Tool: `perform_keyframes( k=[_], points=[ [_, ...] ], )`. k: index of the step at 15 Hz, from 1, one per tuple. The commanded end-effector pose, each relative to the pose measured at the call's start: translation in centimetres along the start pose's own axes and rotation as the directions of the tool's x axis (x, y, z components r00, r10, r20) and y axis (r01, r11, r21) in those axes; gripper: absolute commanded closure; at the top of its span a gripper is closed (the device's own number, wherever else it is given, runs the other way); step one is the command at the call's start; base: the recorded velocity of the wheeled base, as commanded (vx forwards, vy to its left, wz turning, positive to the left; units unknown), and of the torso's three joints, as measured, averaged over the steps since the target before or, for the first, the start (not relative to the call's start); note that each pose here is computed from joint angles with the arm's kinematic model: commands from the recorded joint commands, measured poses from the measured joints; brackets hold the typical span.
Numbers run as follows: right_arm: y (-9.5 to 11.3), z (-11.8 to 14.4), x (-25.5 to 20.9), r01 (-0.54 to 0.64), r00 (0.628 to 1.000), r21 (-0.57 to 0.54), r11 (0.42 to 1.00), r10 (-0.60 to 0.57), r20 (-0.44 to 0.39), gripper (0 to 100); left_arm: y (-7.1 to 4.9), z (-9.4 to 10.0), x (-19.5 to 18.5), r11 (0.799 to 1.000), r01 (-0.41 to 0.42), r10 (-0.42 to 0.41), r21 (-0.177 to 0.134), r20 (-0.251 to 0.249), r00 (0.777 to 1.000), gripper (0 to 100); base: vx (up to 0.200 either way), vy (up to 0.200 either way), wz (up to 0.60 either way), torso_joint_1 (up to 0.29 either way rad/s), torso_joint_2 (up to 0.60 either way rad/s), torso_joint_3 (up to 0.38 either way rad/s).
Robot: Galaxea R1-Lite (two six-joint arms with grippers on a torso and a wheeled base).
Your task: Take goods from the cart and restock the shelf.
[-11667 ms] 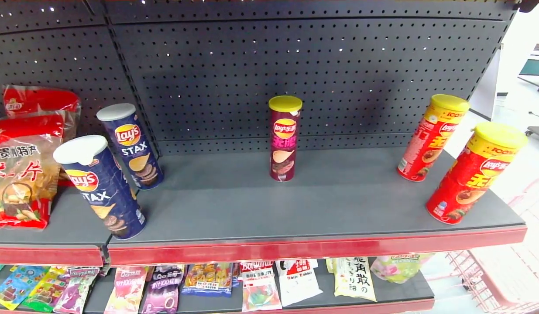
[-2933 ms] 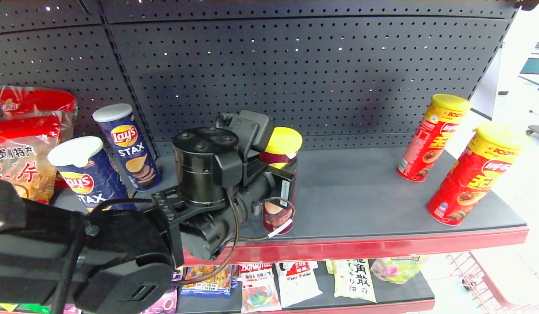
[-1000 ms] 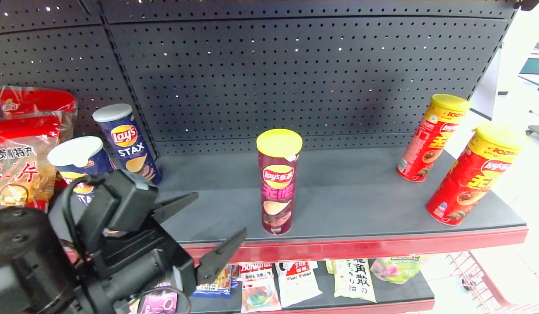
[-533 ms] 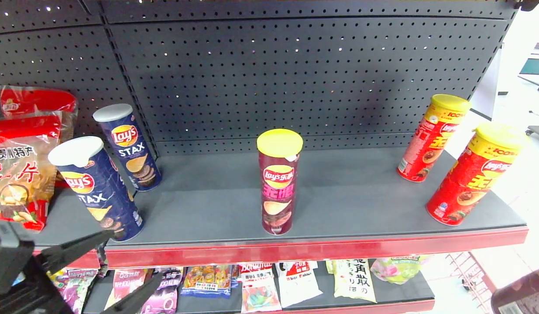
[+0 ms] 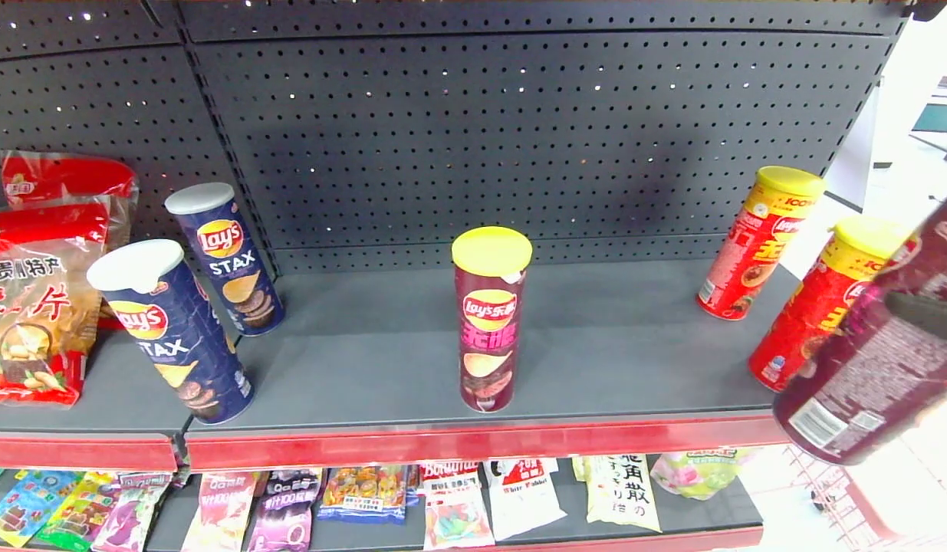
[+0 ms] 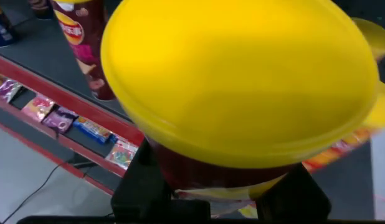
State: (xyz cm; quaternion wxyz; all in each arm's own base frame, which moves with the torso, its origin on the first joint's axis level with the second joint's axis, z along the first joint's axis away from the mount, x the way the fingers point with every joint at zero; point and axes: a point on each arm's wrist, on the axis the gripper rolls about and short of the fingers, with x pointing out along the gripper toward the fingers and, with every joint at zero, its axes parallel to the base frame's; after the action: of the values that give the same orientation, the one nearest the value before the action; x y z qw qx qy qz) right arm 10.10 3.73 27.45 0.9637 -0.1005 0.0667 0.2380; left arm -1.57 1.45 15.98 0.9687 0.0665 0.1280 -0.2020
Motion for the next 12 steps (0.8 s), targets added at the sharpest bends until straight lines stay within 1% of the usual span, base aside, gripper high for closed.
perform_keyframes(
  k=[1,3,4,6,8,9,10,11,12],
  points=[
    [-0.1,1.5,5.5,-0.077,0.994,0.001,0.997,0.076,-0.077,100,0.1,-0.4,-0.8,1.000,-0.021,0.021,-0.014,0.051,0.998,0,0.000,0.000,0.00,0.000,0.00,0.000],
    [-0.3,2.0,8.5,-0.091,0.992,0.001,0.996,0.091,-0.090,100,0.1,-0.5,-0.8,1.000,-0.022,0.023,-0.014,0.048,0.999,0,0.000,0.000,0.00,0.000,0.00,0.000],
    [-0.2,2.1,10.7,-0.113,0.989,0.001,0.994,0.113,-0.100,100,0.0,-0.8,-0.6,1.000,-0.022,0.022,-0.012,0.038,0.999,0,0.000,0.000,0.00,0.000,0.00,0.000],
    [-0.1,2.5,14.3,-0.161,0.983,0.002,0.987,0.160,-0.093,100,0.0,-1.1,-0.4,1.000,-0.022,0.022,-0.011,0.027,0.999,0,0.000,0.000,0.00,0.000,0.00,0.000],
    [-0.2,2.9,17.8,-0.170,0.982,-0.001,0.986,0.169,-0.082,100,0.0,-1.3,-0.5,1.000,-0.022,0.022,-0.011,0.027,0.999,0,0.000,0.000,0.00,0.000,0.00,0.000],
    [-0.2,2.9,18.1,-0.171,0.982,0.000,0.985,0.171,-0.083,100,0.0,-1.3,-0.4,1.000,-0.022,0.022,-0.010,0.026,0.999,0,0.000,0.000,0.00,0.000,0.00,0.000],
    [0.1,3.0,20.7,-0.206,0.975,0.000,0.979,0.205,-0.083,100,0.0,-1.6,-0.5,1.000,-0.022,0.022,-0.011,0.029,0.999,0,0.000,0.000,0.00,0.000,0.00,0.000],
    [0.1,3.0,20.8,-0.208,0.975,0.000,0.978,0.207,-0.083,100,0.0,-1.7,-0.5,1.000,-0.022,0.022,-0.011,0.029,0.999,0,0.000,0.000,0.00,0.000,0.00,0.000],
    [0.7,3.0,23.1,-0.230,0.969,-0.002,0.973,0.228,-0.089,100,-0.1,-2.1,-0.4,1.000,-0.021,0.022,-0.012,0.024,0.999,0,0.000,0.000,0.00,0.000,0.00,0.000]
  ],
)
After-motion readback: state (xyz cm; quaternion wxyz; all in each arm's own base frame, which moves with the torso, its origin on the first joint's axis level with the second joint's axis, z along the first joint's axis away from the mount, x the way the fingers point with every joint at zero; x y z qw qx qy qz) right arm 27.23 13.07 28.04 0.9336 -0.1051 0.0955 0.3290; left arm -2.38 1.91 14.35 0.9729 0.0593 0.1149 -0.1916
